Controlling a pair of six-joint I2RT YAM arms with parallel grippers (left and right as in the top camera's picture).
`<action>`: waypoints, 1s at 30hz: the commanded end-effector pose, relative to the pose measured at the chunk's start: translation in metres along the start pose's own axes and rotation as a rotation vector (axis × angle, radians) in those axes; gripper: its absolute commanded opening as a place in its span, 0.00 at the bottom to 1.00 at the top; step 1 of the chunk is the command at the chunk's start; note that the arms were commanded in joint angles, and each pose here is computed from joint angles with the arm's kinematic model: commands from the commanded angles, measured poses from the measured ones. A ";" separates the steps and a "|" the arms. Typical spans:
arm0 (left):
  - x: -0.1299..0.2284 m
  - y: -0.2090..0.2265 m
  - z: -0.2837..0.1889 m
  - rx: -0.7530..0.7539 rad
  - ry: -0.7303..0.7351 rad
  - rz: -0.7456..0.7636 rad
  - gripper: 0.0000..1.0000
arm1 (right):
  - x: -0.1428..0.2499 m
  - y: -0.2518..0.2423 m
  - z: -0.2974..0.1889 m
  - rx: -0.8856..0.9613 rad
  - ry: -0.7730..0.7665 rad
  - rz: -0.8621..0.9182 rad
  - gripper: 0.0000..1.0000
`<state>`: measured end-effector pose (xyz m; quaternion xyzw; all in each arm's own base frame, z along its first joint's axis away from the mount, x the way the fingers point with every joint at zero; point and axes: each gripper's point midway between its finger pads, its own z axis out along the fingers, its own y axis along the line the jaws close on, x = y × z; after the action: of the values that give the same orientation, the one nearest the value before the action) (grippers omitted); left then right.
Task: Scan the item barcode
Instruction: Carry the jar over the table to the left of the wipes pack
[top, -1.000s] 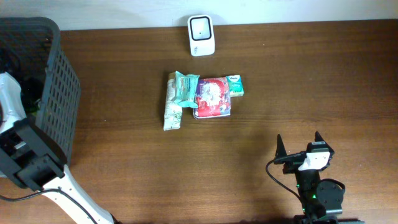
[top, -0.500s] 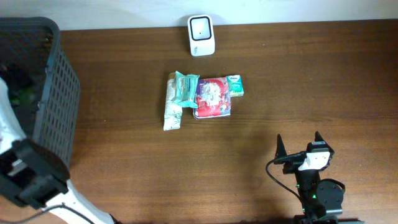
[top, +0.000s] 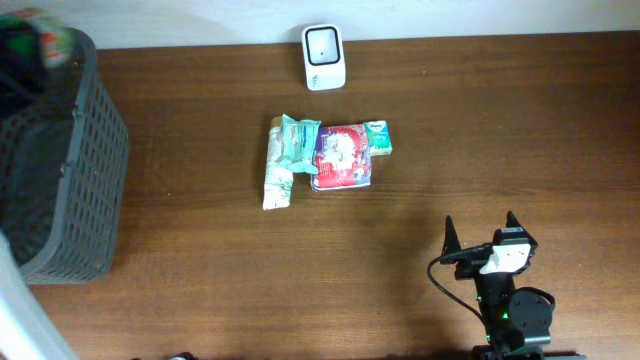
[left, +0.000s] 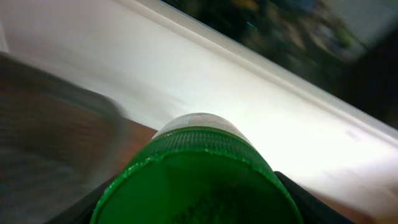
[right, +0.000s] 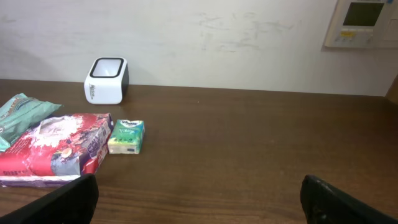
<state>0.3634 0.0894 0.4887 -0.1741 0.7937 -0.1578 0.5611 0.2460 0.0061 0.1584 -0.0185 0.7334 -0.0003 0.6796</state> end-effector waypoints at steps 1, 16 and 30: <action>0.036 -0.080 0.016 0.266 0.136 0.038 0.70 | 0.004 0.001 0.000 -0.004 0.006 0.007 0.99; 0.251 -0.038 0.175 -0.292 0.721 0.322 0.73 | 0.004 0.001 0.000 -0.004 0.006 0.007 0.99; 0.277 0.006 0.273 -0.459 0.593 0.396 0.99 | 0.004 0.001 0.000 -0.004 0.006 0.007 0.99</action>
<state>0.5270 -0.0551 0.1741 -0.0803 0.9581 0.0580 0.2687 0.2460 0.0061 0.1584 -0.0184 0.7334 -0.0002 0.6796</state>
